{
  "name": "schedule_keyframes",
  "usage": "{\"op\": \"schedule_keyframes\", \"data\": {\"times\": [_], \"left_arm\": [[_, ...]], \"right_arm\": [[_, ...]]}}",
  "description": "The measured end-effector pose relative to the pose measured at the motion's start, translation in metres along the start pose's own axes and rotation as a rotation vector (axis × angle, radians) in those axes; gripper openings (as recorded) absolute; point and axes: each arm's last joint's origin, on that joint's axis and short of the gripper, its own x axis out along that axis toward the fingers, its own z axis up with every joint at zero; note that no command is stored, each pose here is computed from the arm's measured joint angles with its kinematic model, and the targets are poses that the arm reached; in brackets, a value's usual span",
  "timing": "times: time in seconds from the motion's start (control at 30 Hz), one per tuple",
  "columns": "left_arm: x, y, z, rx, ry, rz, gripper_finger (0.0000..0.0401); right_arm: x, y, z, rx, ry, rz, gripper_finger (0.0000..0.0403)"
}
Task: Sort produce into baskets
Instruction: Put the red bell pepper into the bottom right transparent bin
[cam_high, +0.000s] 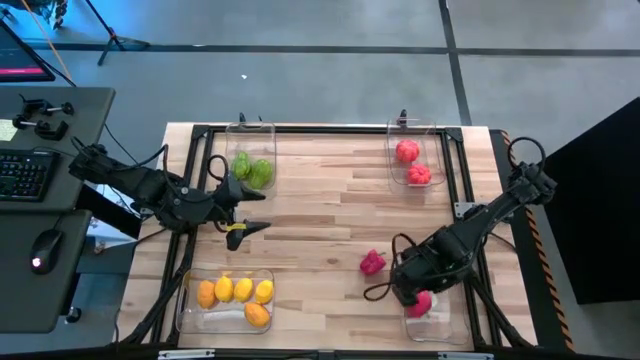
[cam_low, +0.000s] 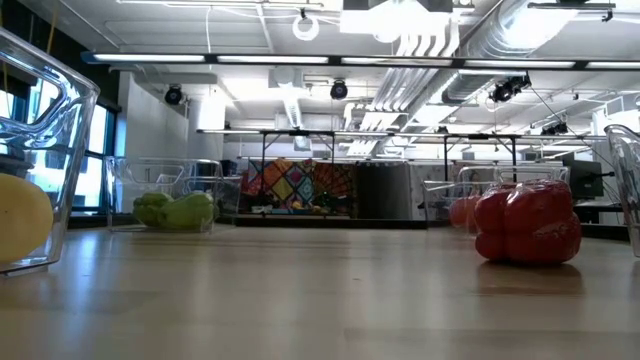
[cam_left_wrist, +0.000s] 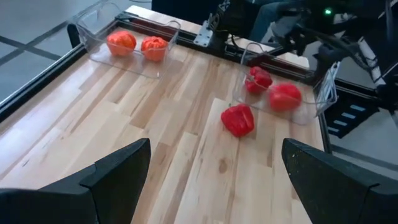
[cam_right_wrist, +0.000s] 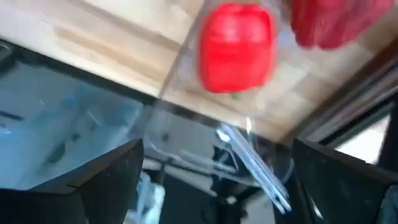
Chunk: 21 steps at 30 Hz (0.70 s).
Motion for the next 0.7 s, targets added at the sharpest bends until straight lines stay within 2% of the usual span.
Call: {"op": "schedule_keyframes", "data": {"times": [0.13,0.2,0.43,0.57,0.7], "left_arm": [[0.0,0.0,0.0,-0.022,0.009,-0.012,0.0351],[0.0,0.0,0.0,-0.035,0.01,-0.014,0.0351],[0.0,0.0,-0.001,-0.058,0.012,-0.015,0.0351],[0.0,0.0,-0.001,-0.059,0.013,-0.014,0.0351],[0.0,0.0,-0.001,-0.074,0.014,-0.013,0.0351]], "right_arm": [[-0.002,0.008,0.0,-0.012,-0.086,0.094,0.04],[0.0,0.015,0.004,0.051,-0.111,0.158,0.04],[-0.002,0.061,0.027,0.126,-0.282,0.541,0.04],[0.017,0.073,0.048,0.208,-0.345,0.501,0.04],[0.039,0.076,0.063,0.422,-0.444,0.459,0.04]]}}
